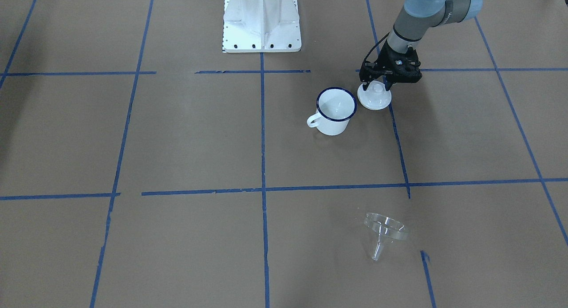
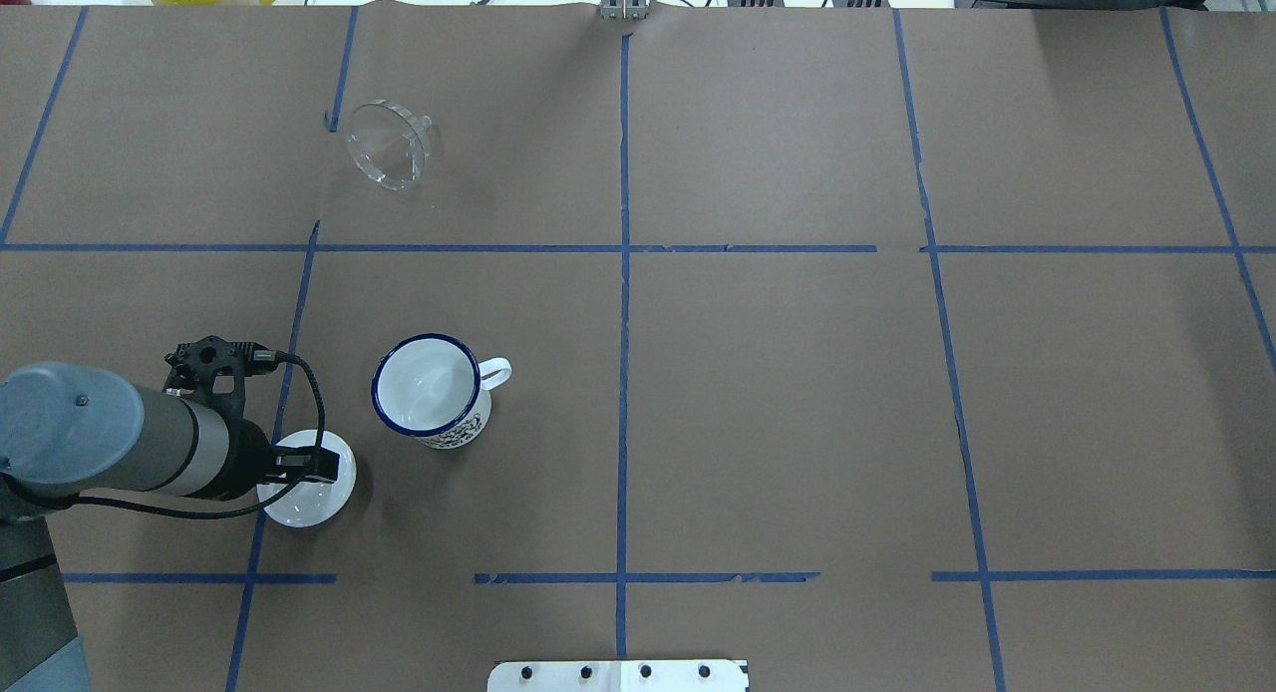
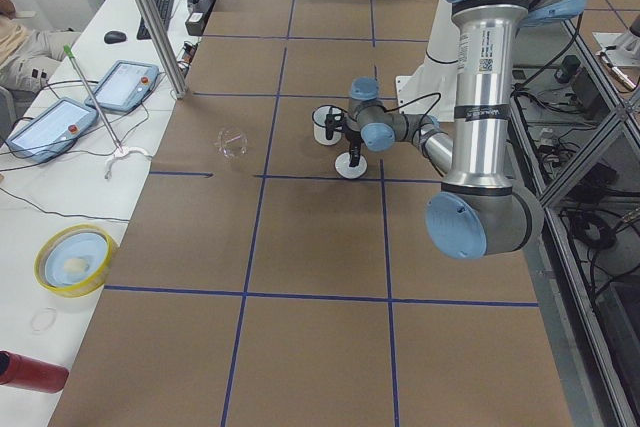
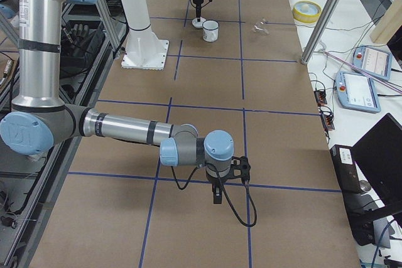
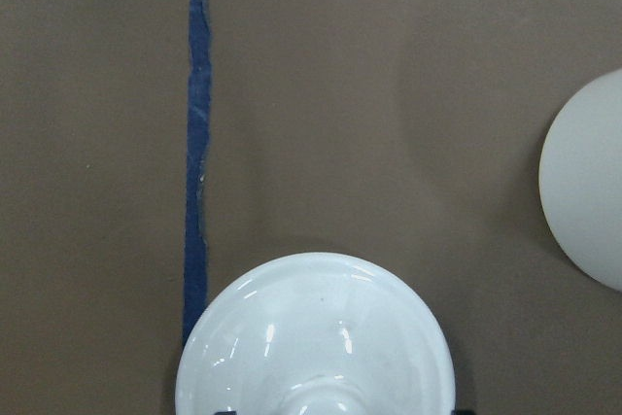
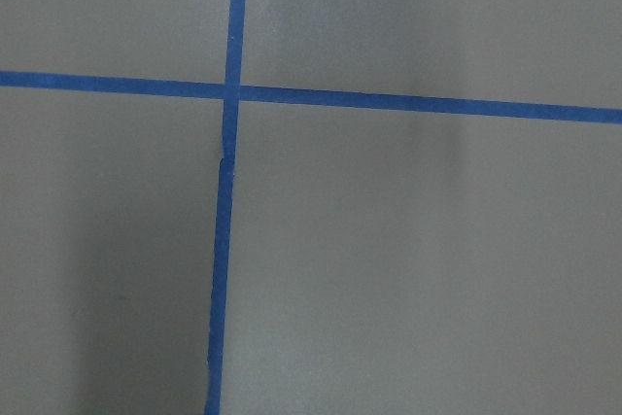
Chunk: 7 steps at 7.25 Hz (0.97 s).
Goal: Remove funnel from cup
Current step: 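Move the left gripper to the white ceramic funnel beside the mug, then close the left gripper on the white funnel's stem and lift it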
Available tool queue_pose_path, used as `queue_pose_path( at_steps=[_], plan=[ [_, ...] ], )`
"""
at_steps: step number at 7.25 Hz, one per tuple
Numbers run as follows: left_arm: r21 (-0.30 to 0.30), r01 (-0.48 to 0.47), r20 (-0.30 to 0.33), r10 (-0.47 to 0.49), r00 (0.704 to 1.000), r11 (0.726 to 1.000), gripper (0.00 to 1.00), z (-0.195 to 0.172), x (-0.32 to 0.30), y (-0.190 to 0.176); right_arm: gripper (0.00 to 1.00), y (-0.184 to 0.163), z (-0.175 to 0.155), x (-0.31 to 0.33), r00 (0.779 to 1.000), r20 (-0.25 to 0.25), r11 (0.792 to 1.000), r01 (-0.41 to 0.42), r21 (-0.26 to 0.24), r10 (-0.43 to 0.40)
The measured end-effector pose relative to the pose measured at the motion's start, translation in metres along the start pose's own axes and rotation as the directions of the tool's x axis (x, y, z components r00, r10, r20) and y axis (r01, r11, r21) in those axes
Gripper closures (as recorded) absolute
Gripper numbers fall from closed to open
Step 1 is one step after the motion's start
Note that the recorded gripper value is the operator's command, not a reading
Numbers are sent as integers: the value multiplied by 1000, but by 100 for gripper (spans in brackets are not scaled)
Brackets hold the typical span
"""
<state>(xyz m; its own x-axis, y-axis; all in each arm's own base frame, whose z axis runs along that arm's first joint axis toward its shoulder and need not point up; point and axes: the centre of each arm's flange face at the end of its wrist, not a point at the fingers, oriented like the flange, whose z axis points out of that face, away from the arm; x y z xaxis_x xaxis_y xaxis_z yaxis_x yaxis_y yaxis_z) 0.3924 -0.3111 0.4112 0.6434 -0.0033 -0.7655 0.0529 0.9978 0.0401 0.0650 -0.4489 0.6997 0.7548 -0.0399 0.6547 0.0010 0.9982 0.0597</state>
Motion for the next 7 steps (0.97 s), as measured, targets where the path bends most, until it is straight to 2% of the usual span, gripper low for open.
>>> queue_pose_path(
  at_steps=[1,5,7],
  plan=[
    [3,2,-1,-2,1000,1000,100,-2,-1,-1,0,0,0,0,1000,0,1000,0,0,0],
    [24,12,-10,-11,1000,1000,100,-18,-5,-7,0,0,0,0,1000,0,1000,0,0,0],
    [61,38,-18,-36,999,997,100,-76,-4,-12,0,0,0,0,1000,0,1000,0,0,0]
  ],
)
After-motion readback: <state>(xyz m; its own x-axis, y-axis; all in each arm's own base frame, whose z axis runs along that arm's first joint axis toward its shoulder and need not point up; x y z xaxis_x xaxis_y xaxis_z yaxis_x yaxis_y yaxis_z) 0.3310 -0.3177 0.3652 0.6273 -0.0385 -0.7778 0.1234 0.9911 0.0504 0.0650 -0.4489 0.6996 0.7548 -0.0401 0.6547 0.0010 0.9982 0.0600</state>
